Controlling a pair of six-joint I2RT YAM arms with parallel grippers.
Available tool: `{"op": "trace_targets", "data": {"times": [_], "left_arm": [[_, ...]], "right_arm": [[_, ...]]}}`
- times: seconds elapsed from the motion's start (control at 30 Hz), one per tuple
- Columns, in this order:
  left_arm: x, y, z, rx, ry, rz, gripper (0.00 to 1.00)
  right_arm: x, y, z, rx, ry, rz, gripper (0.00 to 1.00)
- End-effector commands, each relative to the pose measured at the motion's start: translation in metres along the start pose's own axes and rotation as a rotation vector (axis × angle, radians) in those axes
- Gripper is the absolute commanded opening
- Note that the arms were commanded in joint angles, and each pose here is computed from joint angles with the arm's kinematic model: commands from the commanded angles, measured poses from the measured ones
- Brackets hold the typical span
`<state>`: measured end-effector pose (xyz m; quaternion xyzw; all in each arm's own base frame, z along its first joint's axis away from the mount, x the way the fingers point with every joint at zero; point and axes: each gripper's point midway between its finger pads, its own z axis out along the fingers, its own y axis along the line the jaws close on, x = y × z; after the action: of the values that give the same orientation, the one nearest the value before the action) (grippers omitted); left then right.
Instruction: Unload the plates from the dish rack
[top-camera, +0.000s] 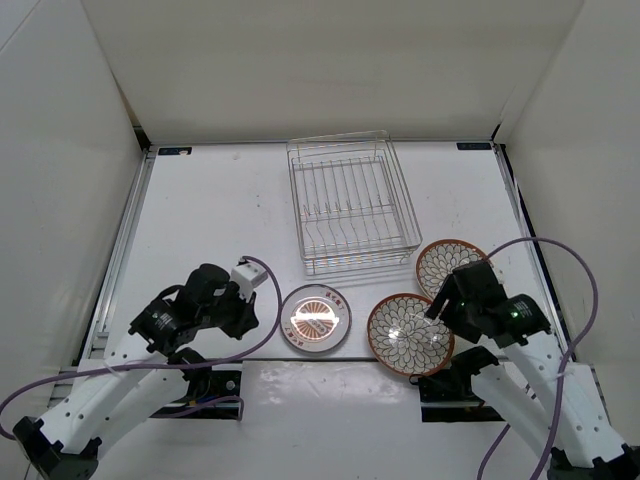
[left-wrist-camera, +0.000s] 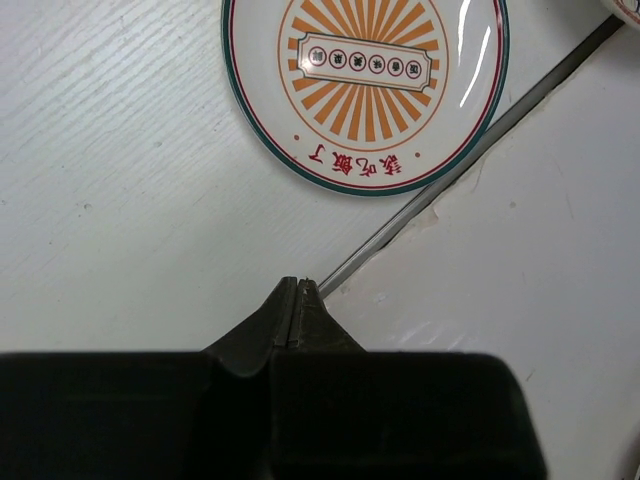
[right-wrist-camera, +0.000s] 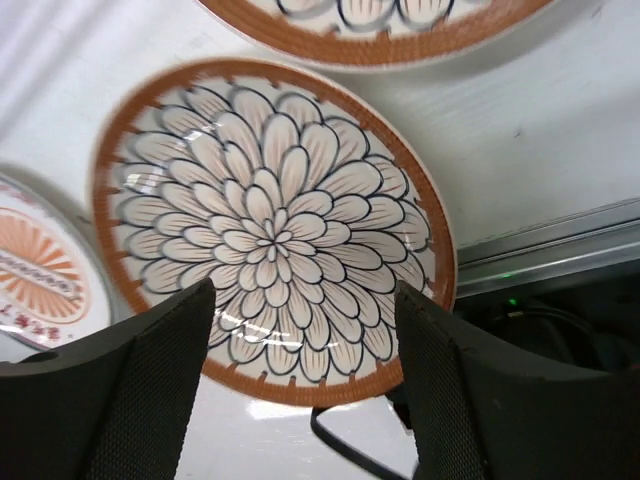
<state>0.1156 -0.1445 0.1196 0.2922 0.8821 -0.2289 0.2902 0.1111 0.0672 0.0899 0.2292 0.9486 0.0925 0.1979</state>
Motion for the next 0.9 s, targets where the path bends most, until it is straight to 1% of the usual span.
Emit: {"op": "trace_targets", "data": {"times": [0.0,0.07,0.13,0.23,0.37,0.4,0.43,0.73,0.87], "left_arm": [[-0.007,0.005,0.000,-0.031,-0.043,-0.014,0.06],[-0.005,0.004,0.000,-0.026,-0.041,-0.016,0.06],[-0.005,0.003,0.000,-0.017,-0.041,-0.015,0.08],[-0.004,0.002,0.000,-0.014,-0.035,-0.019,0.08],[-0.004,0.002,0.000,-0.013,-0.042,-0.021,0.08],[-0.008,0.002,0.000,-0.013,-0.061,-0.017,0.09],[-0.005,0.002,-0.001,-0.012,-0.050,-0.018,0.09],[-0.004,0.001,-0.001,-0.005,-0.056,-0.017,0.10],[-0.005,0.000,-0.003,-0.007,-0.071,-0.016,0.10]], "right_arm": [[-0.008,-0.028,-0.026,0.124,-0.042,-0.043,0.75],[0.000,-0.034,-0.022,0.153,-0.012,-0.037,0.75],[0.017,-0.048,-0.010,0.224,0.059,-0.012,0.75],[0.029,-0.061,0.003,0.285,0.090,0.018,0.75],[0.025,-0.066,0.012,0.303,0.050,0.035,0.75],[0.024,-0.067,0.013,0.310,0.043,0.038,0.75],[0.023,-0.066,0.014,0.305,0.040,0.035,0.75],[0.019,-0.071,0.016,0.376,0.042,0.051,0.75],[0.021,-0.065,0.024,0.359,0.050,0.071,0.74]]}}
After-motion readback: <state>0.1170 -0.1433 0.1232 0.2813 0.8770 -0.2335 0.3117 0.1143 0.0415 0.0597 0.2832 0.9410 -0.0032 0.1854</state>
